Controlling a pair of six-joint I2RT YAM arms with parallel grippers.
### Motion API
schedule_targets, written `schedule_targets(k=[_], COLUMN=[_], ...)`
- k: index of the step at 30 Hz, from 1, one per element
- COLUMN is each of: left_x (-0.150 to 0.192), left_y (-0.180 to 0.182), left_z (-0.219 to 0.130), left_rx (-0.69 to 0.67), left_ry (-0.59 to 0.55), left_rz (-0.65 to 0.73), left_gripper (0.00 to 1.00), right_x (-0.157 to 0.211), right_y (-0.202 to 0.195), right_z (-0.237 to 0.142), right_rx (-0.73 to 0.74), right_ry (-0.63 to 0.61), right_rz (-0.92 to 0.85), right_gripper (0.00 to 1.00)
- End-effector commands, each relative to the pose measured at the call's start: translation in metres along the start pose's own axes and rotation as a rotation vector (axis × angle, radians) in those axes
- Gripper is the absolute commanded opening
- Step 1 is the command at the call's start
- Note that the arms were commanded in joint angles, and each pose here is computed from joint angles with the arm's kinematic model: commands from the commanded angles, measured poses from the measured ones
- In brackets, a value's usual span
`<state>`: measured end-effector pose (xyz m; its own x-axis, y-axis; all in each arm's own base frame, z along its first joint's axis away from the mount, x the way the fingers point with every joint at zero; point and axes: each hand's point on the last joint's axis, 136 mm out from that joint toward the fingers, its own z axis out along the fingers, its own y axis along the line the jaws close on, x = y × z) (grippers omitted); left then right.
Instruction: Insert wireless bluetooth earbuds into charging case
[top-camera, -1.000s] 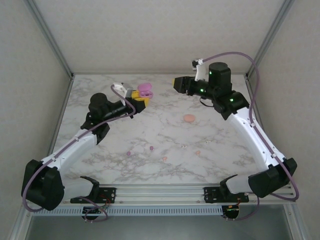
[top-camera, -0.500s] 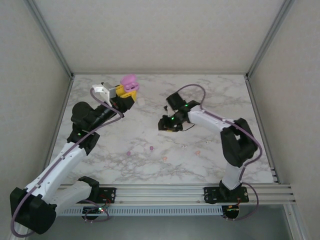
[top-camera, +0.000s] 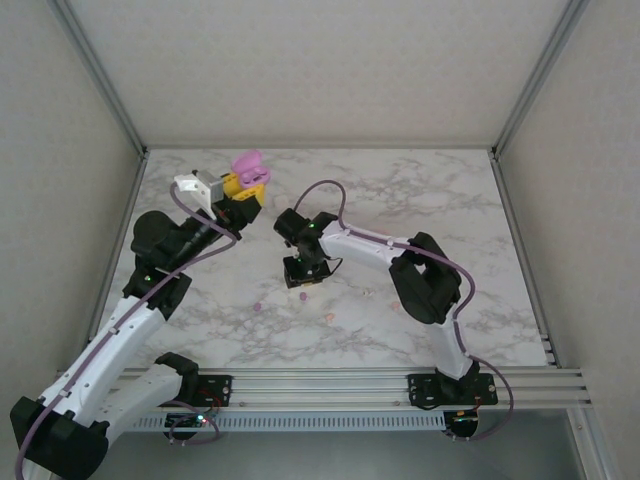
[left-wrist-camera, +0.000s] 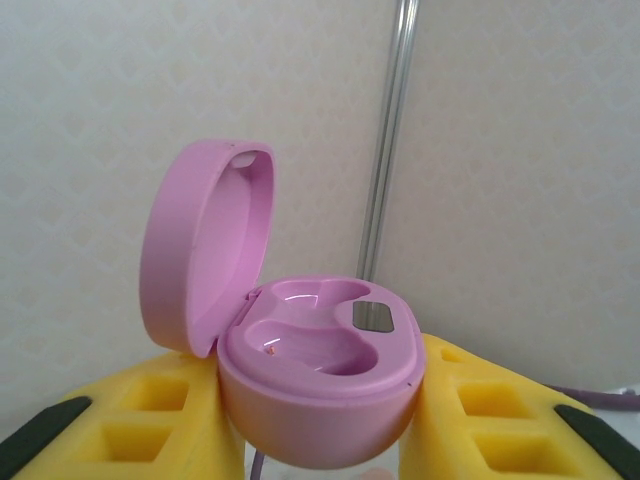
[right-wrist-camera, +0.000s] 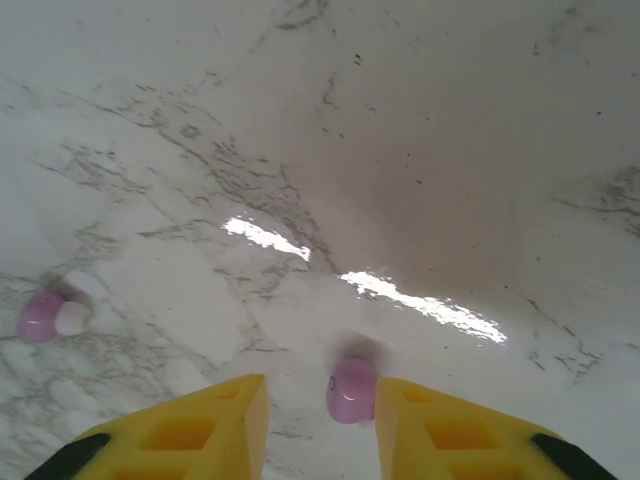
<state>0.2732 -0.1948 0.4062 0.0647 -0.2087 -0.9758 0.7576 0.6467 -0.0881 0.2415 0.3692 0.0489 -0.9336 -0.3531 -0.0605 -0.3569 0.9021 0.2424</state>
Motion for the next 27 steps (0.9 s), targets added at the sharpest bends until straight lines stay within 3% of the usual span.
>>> schedule_targets(k=[1, 27], left_x=[-0.019, -0.016], left_y=[-0.001, -0.003], left_z=[-0.003, 0.000], left_rx=[-0.008, 0.006], left_ry=[-0.043, -0.022], left_rz=[0.033, 0.028], left_gripper=[0.27, 0.29], right_x=[0.007, 0.019], right_y=[-0.009, -0.009], right_z=[0.003, 0.030], right_rx=[0.094, 0.181], right_ry=[0.031, 0.104], right_rz=[0.014, -0.024], right_gripper=[0.33, 0.26])
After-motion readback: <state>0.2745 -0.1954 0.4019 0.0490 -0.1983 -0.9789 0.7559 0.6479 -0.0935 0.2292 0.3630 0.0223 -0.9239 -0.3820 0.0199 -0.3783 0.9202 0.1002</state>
